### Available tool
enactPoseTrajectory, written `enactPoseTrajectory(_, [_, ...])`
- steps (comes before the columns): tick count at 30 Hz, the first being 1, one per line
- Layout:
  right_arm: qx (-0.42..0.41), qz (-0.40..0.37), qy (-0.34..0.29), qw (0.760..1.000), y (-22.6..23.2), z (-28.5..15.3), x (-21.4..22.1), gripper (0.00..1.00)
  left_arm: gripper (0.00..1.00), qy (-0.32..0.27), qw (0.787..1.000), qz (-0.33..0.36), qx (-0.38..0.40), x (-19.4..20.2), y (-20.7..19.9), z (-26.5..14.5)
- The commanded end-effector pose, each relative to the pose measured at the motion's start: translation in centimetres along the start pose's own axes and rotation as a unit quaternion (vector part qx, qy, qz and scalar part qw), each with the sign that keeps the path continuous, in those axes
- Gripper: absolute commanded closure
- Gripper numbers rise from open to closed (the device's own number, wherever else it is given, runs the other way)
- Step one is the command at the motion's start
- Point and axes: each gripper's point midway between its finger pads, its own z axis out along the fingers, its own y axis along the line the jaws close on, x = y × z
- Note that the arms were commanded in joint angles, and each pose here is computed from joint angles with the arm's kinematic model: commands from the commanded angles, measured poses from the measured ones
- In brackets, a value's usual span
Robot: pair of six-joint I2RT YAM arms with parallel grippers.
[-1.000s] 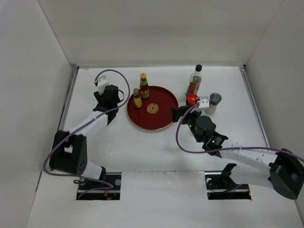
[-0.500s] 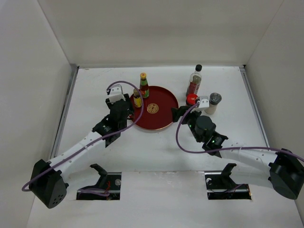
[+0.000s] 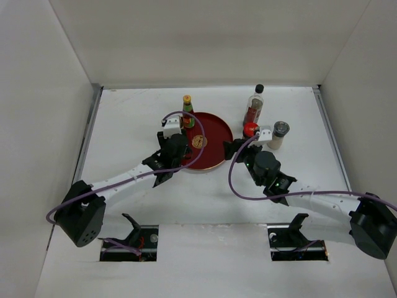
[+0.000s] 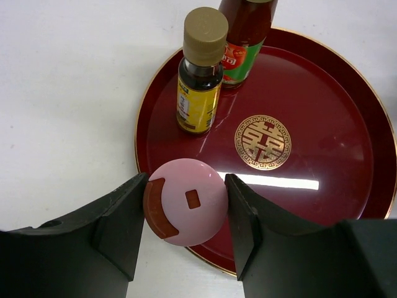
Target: Organize the condiment bottles
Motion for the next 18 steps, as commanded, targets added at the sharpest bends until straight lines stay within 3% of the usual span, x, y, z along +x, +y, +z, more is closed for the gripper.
enactPoseTrajectory(1, [-0.016,0.019,-0.032,0.999,1.2,0.2,-2.1,0.18,0.64,-0.046,0.998,-0.040,0.022,-3.5,-1.8,0.3])
enactPoseTrajectory(14, [-0.019,0.023,-0.038,0.999,1.2,-0.1,-2.6,0.19,0.60,-0.007,1.000,-0.008,0.000,0.4,-1.2,3.3])
enactPoseTrajectory(18, [-0.022,0.023,-0.039,0.999,1.3,-0.2,-2.7,0.32,0.46,-0.015,1.000,-0.013,-0.002,-0.2,-1.1,3.1])
